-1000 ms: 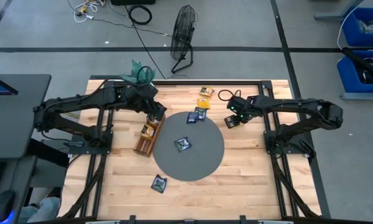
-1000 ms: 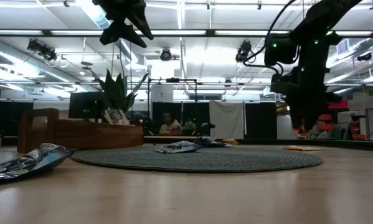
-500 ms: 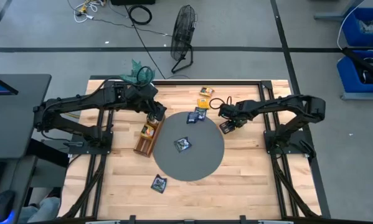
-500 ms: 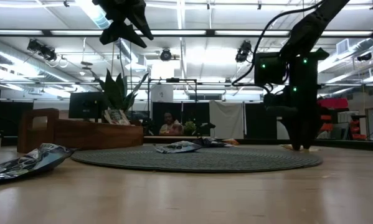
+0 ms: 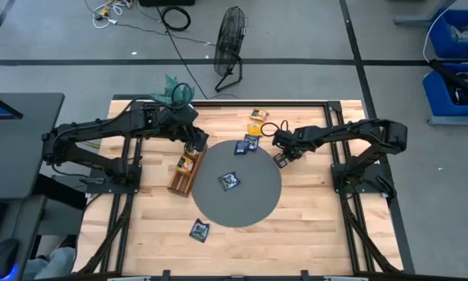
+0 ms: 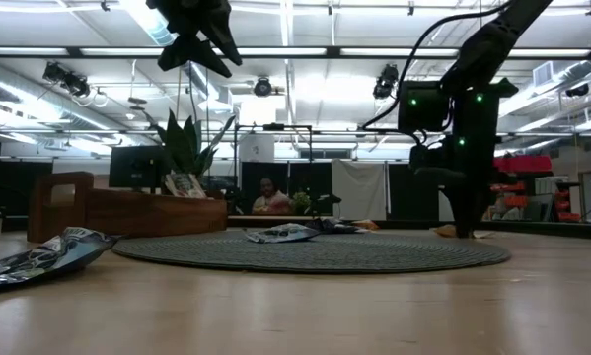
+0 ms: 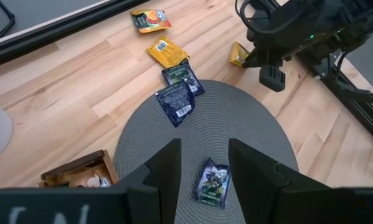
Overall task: Pick & Place Tea
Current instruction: Put the yellow tea bag into the middle section of the wooden organizer
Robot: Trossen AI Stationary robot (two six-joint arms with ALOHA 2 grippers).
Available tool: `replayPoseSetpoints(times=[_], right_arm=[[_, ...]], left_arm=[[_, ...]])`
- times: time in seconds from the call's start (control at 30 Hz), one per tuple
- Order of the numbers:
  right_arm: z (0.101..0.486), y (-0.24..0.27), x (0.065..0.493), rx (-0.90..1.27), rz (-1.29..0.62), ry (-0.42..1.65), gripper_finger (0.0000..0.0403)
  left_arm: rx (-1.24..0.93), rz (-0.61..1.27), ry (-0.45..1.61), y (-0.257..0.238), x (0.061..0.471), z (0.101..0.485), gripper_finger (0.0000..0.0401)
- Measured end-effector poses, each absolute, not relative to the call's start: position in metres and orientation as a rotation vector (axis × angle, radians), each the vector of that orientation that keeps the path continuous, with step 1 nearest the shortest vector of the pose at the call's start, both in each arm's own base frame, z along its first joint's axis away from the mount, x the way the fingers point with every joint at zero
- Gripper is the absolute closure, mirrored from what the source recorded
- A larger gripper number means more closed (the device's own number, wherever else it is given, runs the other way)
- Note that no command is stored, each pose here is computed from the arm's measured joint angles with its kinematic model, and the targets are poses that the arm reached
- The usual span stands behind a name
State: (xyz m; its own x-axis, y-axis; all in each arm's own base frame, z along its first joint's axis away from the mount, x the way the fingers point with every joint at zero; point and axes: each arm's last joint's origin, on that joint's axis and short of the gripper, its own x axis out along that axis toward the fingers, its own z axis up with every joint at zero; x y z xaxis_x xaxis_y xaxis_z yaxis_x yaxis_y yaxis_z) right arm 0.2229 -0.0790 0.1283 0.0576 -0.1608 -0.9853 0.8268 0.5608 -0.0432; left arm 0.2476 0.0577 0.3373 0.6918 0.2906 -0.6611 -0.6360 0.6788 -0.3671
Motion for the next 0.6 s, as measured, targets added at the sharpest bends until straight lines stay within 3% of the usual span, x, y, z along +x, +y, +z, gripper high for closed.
replayPoseSetpoints(times=[0.33, 0.6], right_arm=[[0.174, -0.072, 0.212, 0.716, -0.714, 1.108, 0.04], [0.243, -0.067, 0.213, 0.712, -0.409, 0.587, 0.0402]], left_arm=[[-0.582, 0.595, 0.599, 0.059, 0.247, 0.337, 0.0263], [-0.553, 0.653, 0.575, 0.061, 0.247, 0.338, 0.0263]])
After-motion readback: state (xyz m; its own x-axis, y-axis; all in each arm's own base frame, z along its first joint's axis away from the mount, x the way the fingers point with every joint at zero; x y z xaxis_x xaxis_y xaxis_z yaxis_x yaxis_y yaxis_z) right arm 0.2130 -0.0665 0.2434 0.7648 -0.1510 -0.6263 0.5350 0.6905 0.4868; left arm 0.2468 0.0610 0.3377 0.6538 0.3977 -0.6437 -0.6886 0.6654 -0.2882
